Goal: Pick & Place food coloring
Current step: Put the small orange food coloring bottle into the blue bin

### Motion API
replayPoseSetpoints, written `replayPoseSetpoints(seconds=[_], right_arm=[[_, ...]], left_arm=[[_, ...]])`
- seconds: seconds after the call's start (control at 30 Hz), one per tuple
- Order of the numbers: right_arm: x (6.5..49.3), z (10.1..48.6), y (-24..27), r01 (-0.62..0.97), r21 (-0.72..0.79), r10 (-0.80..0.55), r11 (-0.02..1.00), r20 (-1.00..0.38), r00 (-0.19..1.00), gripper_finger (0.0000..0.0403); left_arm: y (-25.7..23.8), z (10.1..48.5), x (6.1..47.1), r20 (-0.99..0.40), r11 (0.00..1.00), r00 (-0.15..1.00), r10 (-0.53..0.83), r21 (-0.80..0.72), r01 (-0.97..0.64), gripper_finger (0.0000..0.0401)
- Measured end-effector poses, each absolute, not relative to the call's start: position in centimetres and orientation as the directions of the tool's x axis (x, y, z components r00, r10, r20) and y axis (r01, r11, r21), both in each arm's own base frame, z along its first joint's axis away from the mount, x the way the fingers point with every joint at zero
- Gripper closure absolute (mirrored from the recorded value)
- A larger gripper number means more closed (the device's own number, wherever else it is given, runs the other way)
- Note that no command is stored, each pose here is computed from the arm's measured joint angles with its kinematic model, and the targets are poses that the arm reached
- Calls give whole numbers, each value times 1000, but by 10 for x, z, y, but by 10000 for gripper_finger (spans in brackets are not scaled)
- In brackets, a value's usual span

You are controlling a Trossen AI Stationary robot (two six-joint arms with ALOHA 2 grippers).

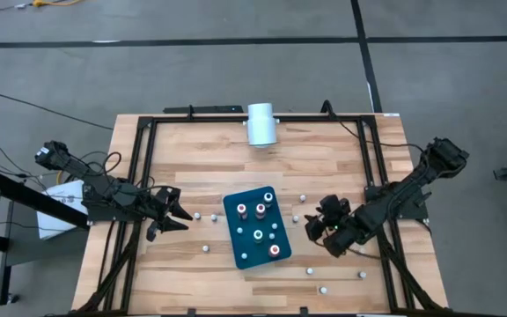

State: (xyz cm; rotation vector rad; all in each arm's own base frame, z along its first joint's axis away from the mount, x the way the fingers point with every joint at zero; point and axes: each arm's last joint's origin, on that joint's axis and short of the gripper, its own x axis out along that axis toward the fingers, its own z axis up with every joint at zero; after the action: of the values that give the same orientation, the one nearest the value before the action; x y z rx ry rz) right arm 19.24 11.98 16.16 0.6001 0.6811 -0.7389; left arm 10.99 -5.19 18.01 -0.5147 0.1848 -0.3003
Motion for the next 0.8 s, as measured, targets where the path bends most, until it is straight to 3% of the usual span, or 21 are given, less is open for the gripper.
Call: replayPoseSetpoints(seconds=[0.5,0.8], right_arm=[[206,162,63,699,316,-339,641,-702,627,168],[210,163,53,671,238,-359,702,-696,622,168]], left_arm=[[-52,180,110,-98,825,940,-327,-516,233,236],[-52,180,110,-98,817,940,-327,-529,229,236]])
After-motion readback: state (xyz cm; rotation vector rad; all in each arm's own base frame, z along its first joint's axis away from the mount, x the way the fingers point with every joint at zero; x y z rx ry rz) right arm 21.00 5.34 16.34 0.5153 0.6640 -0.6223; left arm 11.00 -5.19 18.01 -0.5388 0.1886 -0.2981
